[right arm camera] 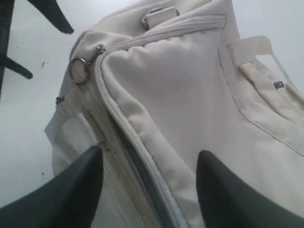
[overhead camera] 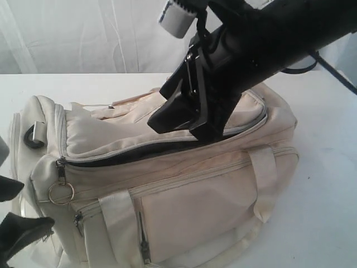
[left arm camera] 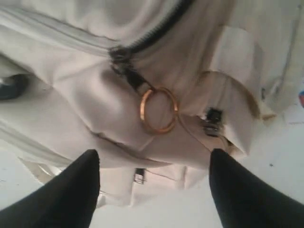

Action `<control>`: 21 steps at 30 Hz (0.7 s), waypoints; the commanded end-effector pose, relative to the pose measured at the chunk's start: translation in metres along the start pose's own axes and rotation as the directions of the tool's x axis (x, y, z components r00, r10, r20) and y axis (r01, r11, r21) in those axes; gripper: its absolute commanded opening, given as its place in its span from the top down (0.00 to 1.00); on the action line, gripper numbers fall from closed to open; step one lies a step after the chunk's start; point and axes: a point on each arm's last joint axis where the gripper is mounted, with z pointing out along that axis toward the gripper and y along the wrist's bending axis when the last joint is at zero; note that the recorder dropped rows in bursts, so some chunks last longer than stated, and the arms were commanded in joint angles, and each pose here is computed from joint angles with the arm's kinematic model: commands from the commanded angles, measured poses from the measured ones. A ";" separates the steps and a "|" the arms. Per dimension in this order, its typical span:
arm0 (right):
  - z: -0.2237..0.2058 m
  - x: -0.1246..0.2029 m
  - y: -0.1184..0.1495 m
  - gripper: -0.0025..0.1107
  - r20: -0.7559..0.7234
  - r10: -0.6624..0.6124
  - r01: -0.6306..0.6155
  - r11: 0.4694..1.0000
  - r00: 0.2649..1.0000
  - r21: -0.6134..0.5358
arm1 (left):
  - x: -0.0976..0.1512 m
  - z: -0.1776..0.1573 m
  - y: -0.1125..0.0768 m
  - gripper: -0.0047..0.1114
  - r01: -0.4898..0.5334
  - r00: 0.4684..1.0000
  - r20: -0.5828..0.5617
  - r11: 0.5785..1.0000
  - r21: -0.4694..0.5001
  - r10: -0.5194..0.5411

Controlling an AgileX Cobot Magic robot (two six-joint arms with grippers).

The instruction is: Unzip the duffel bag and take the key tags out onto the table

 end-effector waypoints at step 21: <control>0.006 0.005 0.000 0.50 0.017 0.027 -0.027 0.999 1.000 0.042 | -0.005 0.037 -0.003 0.39 -0.011 0.997 0.072 0.995 -0.103 0.019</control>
